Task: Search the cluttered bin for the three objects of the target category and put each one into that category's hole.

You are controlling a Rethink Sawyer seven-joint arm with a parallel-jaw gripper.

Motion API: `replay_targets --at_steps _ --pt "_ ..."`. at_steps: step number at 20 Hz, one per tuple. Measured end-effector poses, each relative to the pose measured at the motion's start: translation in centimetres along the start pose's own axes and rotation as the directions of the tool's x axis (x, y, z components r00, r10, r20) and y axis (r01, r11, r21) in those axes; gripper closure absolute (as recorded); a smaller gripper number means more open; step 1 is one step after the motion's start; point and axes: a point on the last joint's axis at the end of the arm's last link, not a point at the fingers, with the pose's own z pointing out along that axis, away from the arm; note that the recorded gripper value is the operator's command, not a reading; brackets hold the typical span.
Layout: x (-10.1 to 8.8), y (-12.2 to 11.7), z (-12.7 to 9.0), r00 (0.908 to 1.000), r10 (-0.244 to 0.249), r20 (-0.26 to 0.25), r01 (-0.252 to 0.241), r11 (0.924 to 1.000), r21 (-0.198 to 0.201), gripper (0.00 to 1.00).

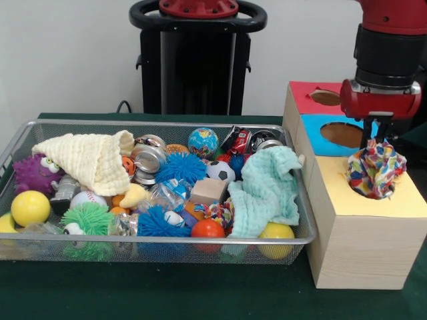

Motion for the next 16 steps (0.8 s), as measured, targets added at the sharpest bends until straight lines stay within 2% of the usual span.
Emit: replay_targets --at_steps 7,11,15,16 --pt "-0.4 -2.1 -1.8 0.9986 0.052 -0.007 -0.052 0.9981 -0.033 1.00" --pt "0.6 -3.6 -4.6 0.9957 0.079 -0.048 -0.081 0.9957 -0.045 1.00" --pt "2.7 -4.6 -8.2 0.9903 0.096 -0.100 -0.102 0.9933 -0.054 1.00" --pt "2.8 -4.6 -8.4 0.9900 0.097 -0.102 -0.103 0.9932 -0.055 1.00"
